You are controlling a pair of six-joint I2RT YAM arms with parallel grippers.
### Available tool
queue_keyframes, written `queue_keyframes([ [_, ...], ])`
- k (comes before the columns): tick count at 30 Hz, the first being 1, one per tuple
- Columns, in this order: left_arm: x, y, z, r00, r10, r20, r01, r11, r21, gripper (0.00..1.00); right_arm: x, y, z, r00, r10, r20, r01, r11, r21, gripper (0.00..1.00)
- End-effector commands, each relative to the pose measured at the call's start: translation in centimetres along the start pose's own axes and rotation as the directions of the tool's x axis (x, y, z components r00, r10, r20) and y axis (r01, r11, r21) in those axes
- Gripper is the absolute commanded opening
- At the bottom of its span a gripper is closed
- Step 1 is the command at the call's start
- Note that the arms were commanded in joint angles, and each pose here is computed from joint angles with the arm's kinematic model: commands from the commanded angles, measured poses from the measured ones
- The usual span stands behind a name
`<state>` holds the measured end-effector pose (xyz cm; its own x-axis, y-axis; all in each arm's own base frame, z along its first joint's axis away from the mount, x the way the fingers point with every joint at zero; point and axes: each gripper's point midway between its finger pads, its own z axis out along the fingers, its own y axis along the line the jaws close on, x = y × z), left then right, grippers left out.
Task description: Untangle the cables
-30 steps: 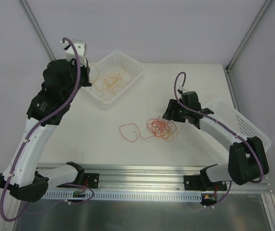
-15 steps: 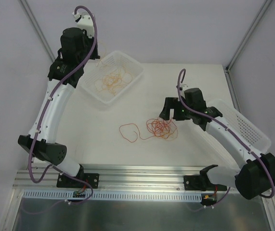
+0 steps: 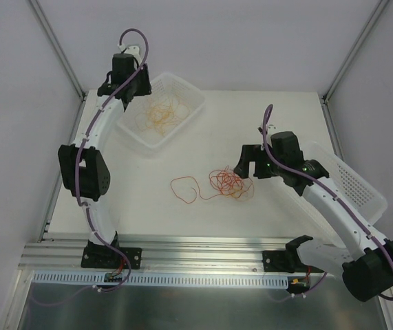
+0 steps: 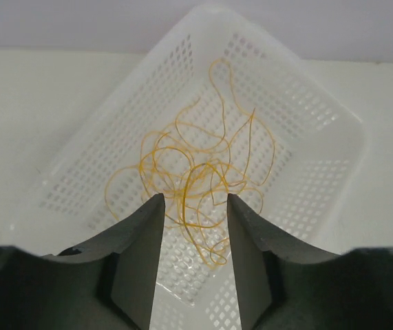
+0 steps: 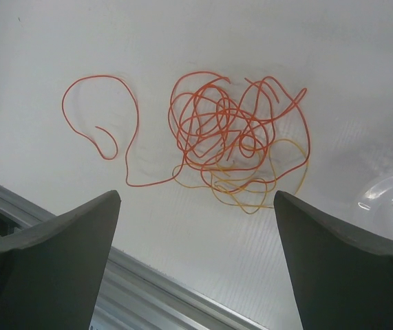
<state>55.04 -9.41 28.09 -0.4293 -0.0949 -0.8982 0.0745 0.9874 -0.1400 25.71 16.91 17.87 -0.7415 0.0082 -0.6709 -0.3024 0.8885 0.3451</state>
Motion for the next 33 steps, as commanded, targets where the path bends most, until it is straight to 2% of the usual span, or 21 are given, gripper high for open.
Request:
queue_keyframes([
  [1, 2.9, -0.6, 2.3, 0.995, -0.075, -0.061, 0.079, 0.995, 0.059, 0.45, 0.4, -0.4, -0.6, 0.999, -0.031, -0.010, 0.031, 0.999, 0.020, 0.99],
  [3, 3.1, -1.1, 1.5, 0.993, -0.094, -0.071, 0.099, 0.992, 0.079, 0.59, 0.5, -0.5, -0.6, 0.999, -0.037, -0.020, 0.038, 0.999, 0.028, 1.00],
  [4, 3.0, -1.4, 0.5, 0.993, -0.097, -0.069, 0.103, 0.990, 0.095, 0.72, 0.4, -0.7, -0.6, 0.999, -0.037, -0.019, 0.038, 0.999, 0.038, 0.99],
  [8, 3.2, -2.7, -2.7, 0.995, -0.073, -0.066, 0.082, 0.986, 0.144, 0.89, 0.4, -0.9, 0.0, 0.999, -0.015, -0.031, 0.017, 0.999, 0.052, 0.99],
  [10, 2.8, -3.8, -5.1, 0.997, -0.057, -0.049, 0.065, 0.981, 0.183, 0.91, 0.7, -1.1, 0.6, 0.999, 0.003, -0.051, 0.000, 0.998, 0.066, 1.00],
  [11, 4.6, -4.7, -5.7, 0.996, -0.035, -0.080, 0.051, 0.978, 0.202, 0.92, 0.8, -1.2, 0.9, 0.998, 0.011, -0.058, -0.007, 0.997, 0.072, 1.00],
  [13, 4.9, -6.4, -8.1, 0.998, -0.008, -0.067, 0.024, 0.969, 0.247, 0.92, 1.1, -1.4, 1.5, 0.996, 0.037, -0.077, -0.031, 0.996, 0.087, 1.00],
  [14, 7.0, -7.9, -8.9, 0.995, 0.030, -0.098, -0.001, 0.960, 0.280, 0.92, 1.3, -1.5, 1.7, 0.996, 0.042, -0.084, -0.034, 0.995, 0.089, 1.00],
  [16, 8.7, -9.3, -11.0, 0.992, 0.058, -0.110, -0.020, 0.949, 0.315, 0.90, 1.5, -1.6, 2.2, 0.994, 0.057, -0.098, -0.048, 0.994, 0.096, 0.99],
  [18, 10.0, -12.1, -13.3, 0.990, 0.088, -0.111, -0.040, 0.925, 0.379, 0.89, 2.0, -2.0, 2.9, 0.990, 0.080, -0.117, -0.066, 0.991, 0.118, 0.97],
  [21, 14.2, -15.7, -15.4, 0.975, 0.131, -0.180, -0.035, 0.888, 0.459, 0.89, 2.8, -2.1, 3.6, 0.983, 0.098, -0.154, -0.080, 0.989, 0.122, 0.90],
  [26, 19.8, -20.0, -16.5, 0.936, 0.193, -0.293, -0.011, 0.850, 0.526, 0.88, 5.0, -2.5, 4.6, 0.965, 0.167, -0.200, -0.141, 0.980, 0.137, 0.77],
  [30, 22.8, -23.2, -15.8, 0.902, 0.226, -0.367, 0.014, 0.837, 0.547, 0.87, 6.3, -3.2, 5.1, 0.947, 0.249, -0.203, -0.208, 0.957, 0.202, 0.73],
  [33, 23.6, -25.5, -15.5, 0.889, 0.236, -0.393, 0.035, 0.820, 0.571, 0.86, 7.6, -3.0, 5.7, 0.921, 0.331, -0.203, -0.283, 0.930, 0.233, 0.71],
])
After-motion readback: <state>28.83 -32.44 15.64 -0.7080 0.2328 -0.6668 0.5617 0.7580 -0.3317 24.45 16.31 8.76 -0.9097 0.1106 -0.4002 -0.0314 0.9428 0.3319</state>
